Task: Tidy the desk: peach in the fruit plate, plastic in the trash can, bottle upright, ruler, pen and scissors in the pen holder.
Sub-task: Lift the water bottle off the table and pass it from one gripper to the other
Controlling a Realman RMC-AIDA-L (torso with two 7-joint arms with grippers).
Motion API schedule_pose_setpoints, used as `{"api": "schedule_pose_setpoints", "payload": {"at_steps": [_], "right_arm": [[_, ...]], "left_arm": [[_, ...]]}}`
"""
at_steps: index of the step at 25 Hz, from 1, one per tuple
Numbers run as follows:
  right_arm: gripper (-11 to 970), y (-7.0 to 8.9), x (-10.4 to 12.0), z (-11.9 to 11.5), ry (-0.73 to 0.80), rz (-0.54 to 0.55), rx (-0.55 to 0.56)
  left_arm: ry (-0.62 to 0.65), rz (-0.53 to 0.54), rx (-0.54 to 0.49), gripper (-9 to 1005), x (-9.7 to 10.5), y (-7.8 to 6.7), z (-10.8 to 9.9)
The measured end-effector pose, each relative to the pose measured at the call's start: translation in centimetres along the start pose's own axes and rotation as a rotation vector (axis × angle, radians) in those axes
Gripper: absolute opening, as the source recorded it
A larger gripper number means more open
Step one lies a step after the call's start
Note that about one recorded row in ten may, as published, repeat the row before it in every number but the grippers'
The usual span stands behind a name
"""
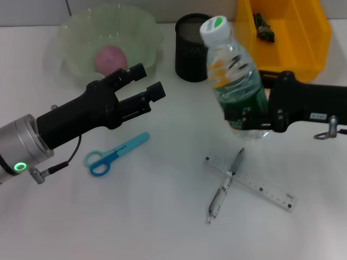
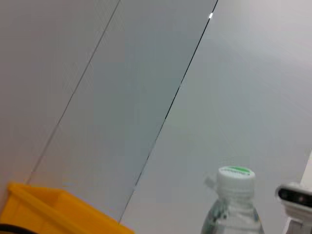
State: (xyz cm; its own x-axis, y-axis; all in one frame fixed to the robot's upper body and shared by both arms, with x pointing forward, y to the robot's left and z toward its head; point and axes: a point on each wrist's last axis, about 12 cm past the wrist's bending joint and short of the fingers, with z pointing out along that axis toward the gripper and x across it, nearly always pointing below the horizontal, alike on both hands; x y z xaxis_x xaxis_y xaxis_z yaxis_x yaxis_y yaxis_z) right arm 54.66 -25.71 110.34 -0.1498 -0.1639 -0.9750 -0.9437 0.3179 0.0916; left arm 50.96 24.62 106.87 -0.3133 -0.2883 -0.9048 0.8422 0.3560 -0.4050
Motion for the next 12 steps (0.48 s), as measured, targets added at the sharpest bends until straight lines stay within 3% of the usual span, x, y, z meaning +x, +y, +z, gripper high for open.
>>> {"api": "schedule_pose_setpoints", "payload": {"at_steps": [12], "right_arm": [[762, 1.1, 1.0, 2.9, -0.052, 0.079, -0.090]], "left_arm": [[-0.038, -0.023, 0.019, 804, 0.2, -0.6, -0.2]]}}
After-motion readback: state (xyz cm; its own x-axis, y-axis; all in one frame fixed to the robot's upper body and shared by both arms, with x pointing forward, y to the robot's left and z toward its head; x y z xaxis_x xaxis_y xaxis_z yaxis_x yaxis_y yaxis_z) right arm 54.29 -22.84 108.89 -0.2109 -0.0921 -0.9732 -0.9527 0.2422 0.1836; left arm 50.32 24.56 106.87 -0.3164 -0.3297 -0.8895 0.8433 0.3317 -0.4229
